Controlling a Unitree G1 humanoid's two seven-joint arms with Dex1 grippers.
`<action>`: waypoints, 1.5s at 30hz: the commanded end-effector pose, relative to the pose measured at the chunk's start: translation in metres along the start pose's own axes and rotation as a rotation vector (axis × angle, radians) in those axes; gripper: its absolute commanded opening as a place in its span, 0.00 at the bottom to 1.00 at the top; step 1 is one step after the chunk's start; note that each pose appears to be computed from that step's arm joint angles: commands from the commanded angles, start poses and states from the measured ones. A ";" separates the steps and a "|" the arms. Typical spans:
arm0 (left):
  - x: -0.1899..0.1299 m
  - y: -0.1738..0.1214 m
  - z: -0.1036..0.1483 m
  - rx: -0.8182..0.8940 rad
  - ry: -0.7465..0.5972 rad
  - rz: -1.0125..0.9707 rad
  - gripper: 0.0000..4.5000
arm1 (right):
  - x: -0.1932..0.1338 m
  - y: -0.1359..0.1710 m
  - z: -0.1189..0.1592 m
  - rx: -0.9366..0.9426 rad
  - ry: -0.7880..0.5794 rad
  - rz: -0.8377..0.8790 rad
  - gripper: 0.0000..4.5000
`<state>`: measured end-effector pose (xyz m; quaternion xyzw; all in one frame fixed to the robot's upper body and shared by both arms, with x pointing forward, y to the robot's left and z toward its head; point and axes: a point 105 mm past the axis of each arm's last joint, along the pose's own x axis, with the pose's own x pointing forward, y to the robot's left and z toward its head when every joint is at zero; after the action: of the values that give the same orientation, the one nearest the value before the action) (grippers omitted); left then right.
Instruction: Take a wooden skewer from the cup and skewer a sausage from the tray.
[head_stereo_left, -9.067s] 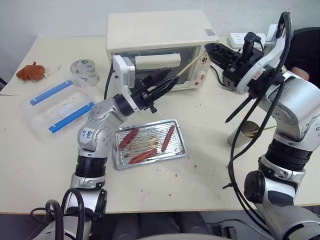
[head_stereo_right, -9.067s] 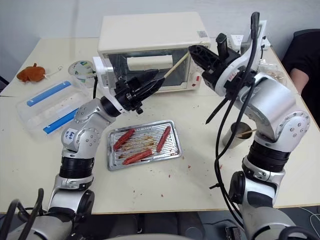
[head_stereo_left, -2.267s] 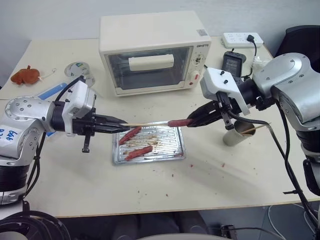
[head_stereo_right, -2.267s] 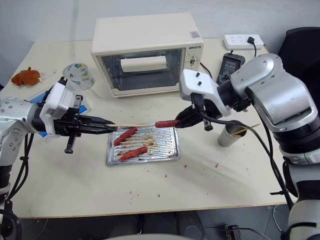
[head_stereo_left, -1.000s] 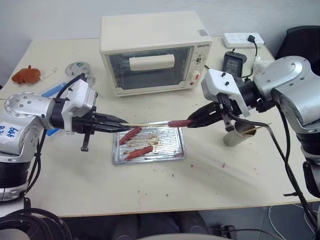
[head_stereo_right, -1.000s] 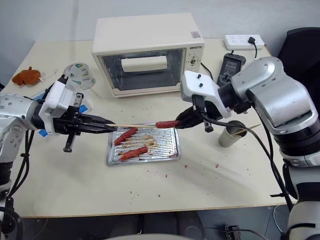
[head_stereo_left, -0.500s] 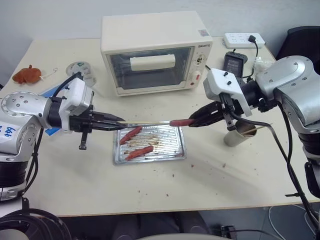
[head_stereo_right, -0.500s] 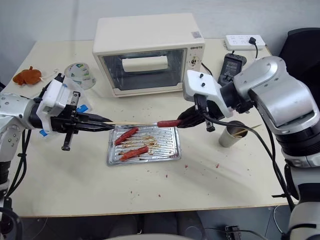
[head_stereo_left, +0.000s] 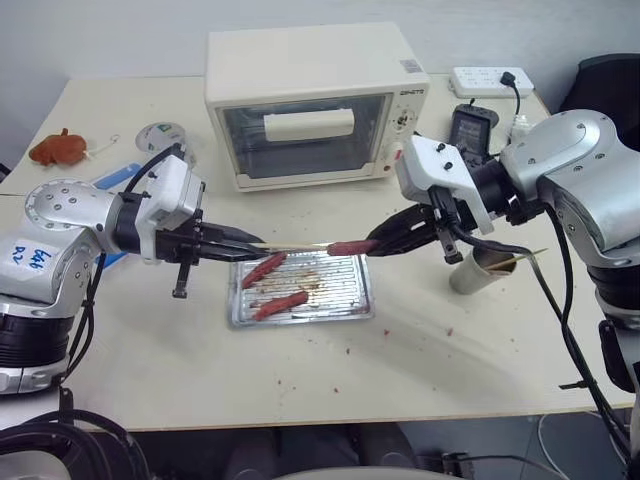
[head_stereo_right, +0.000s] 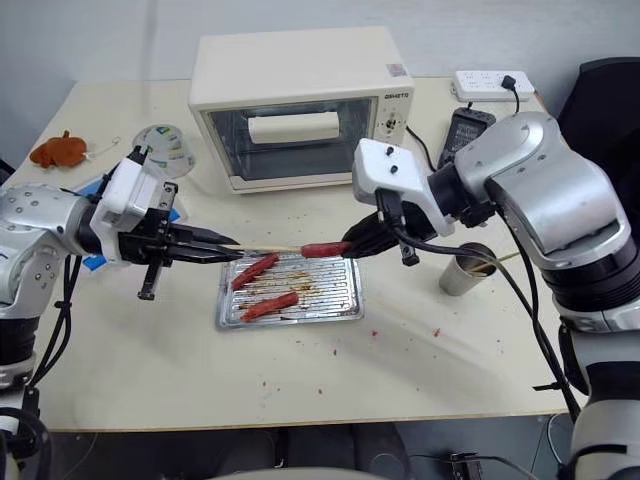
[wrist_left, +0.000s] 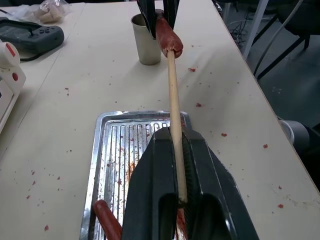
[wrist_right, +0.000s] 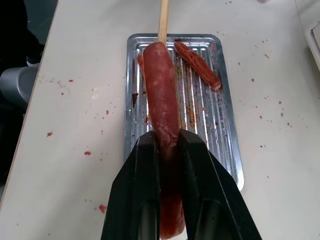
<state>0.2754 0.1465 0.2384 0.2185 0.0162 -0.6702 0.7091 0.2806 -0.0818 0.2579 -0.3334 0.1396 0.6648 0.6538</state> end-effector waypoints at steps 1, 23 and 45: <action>0.003 0.003 0.008 0.046 -0.005 -0.004 0.00 | -0.003 0.007 0.018 -0.082 -0.024 0.006 0.09; -0.025 0.009 -0.015 -0.027 -0.015 0.295 0.00 | -0.042 -0.023 0.039 -0.019 -0.170 -0.273 0.82; -0.212 0.020 -0.075 -0.212 0.204 0.922 0.00 | -0.067 0.004 0.063 0.226 -0.463 -0.281 1.00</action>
<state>0.2928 0.3621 0.2405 0.1718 0.0481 -0.2670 0.9470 0.2616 -0.0925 0.3385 -0.1052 0.0323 0.6099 0.7848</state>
